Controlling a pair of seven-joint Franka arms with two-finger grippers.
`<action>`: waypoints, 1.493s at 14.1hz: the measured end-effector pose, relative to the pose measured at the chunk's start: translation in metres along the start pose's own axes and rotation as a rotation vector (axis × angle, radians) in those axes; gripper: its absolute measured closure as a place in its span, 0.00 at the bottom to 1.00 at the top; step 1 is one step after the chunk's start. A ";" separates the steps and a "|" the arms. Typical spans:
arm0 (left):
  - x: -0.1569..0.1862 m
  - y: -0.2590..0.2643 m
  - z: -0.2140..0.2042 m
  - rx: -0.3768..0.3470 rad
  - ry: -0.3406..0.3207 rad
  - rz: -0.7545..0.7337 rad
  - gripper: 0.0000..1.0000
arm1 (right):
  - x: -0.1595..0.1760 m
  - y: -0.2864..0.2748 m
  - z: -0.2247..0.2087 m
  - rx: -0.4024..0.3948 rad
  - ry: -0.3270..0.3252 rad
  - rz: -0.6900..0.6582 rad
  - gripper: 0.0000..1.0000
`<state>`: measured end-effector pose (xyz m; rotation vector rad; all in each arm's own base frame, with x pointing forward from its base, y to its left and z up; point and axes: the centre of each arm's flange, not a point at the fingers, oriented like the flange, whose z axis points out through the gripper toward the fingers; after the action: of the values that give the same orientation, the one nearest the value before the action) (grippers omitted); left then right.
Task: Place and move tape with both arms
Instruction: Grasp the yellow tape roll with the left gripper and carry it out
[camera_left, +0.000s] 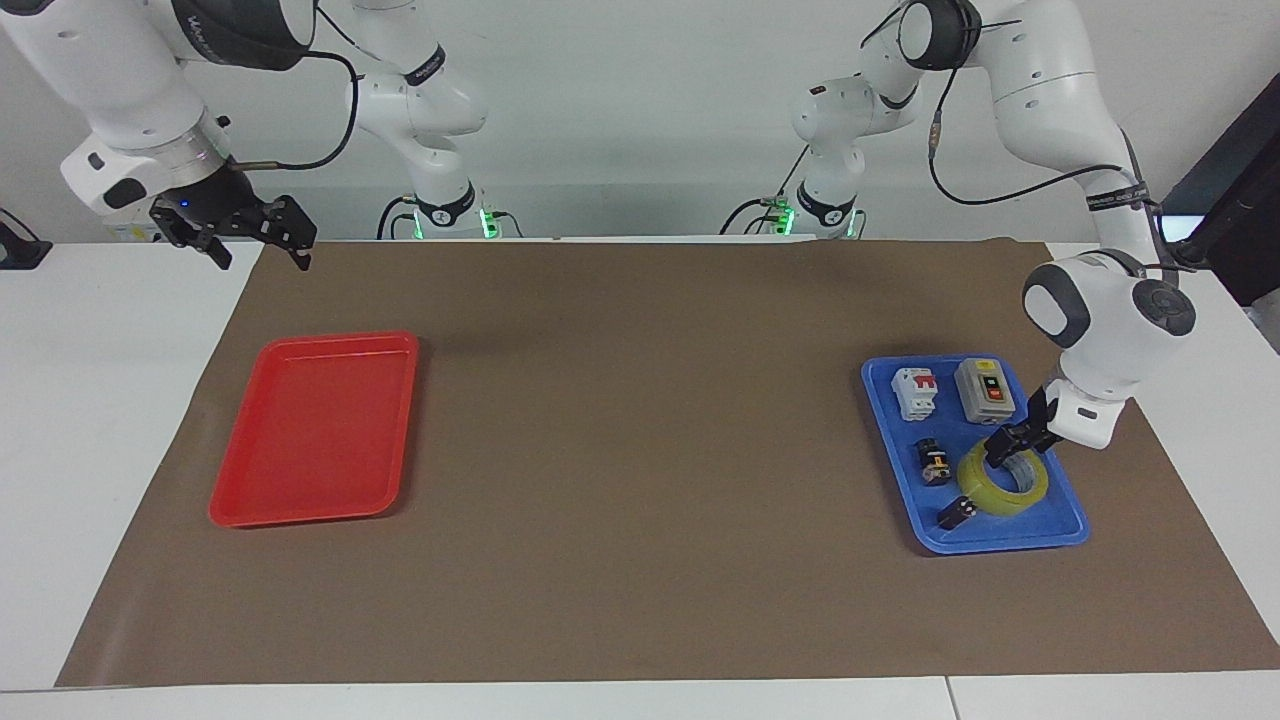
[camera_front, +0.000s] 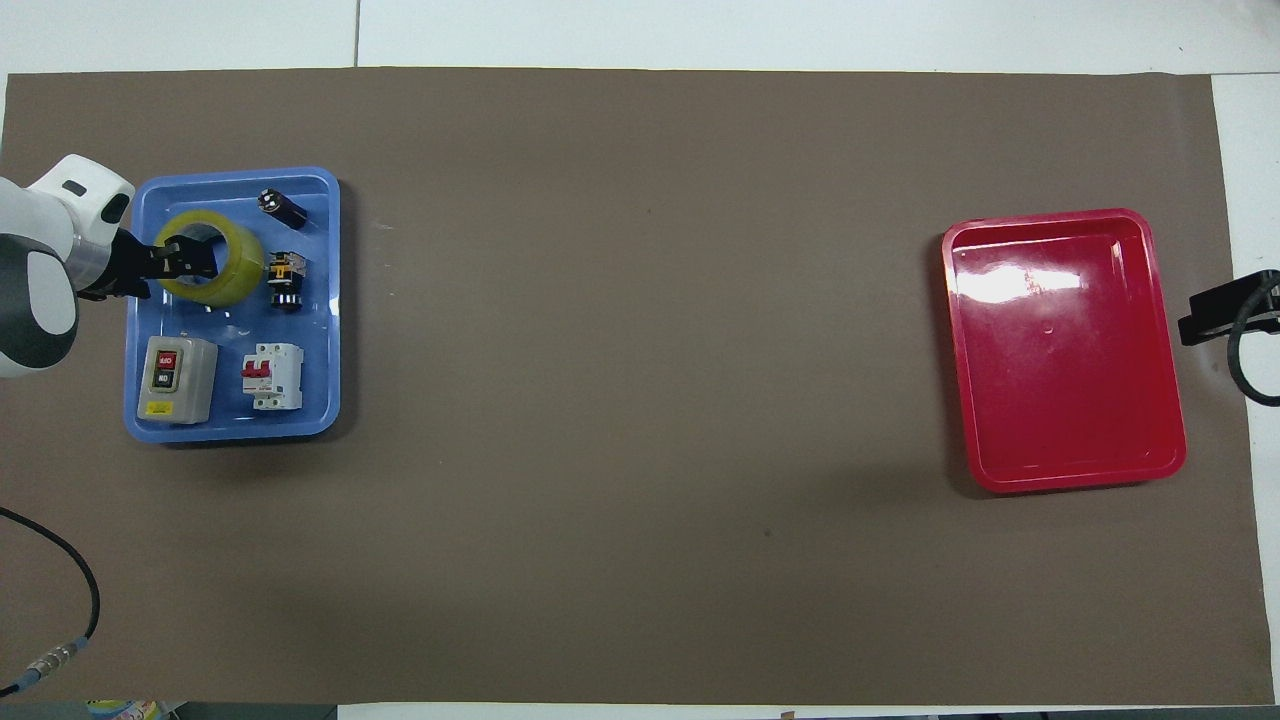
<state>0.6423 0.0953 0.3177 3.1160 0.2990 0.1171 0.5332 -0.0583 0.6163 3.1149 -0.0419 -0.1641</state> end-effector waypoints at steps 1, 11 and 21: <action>-0.001 -0.002 0.003 0.000 0.004 -0.003 0.13 | 0.000 0.000 0.000 0.000 0.000 0.000 0.00; -0.004 -0.001 -0.026 -0.001 0.018 0.000 0.78 | 0.000 0.000 0.000 0.000 0.000 0.000 0.00; -0.079 0.181 -0.086 0.028 -0.037 0.111 0.78 | -0.001 0.000 -0.001 0.000 0.001 0.000 0.00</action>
<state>0.5927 -0.0970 0.4010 3.1582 0.1287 0.0559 0.5327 -0.0580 0.6169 3.1155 -0.0415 -0.1623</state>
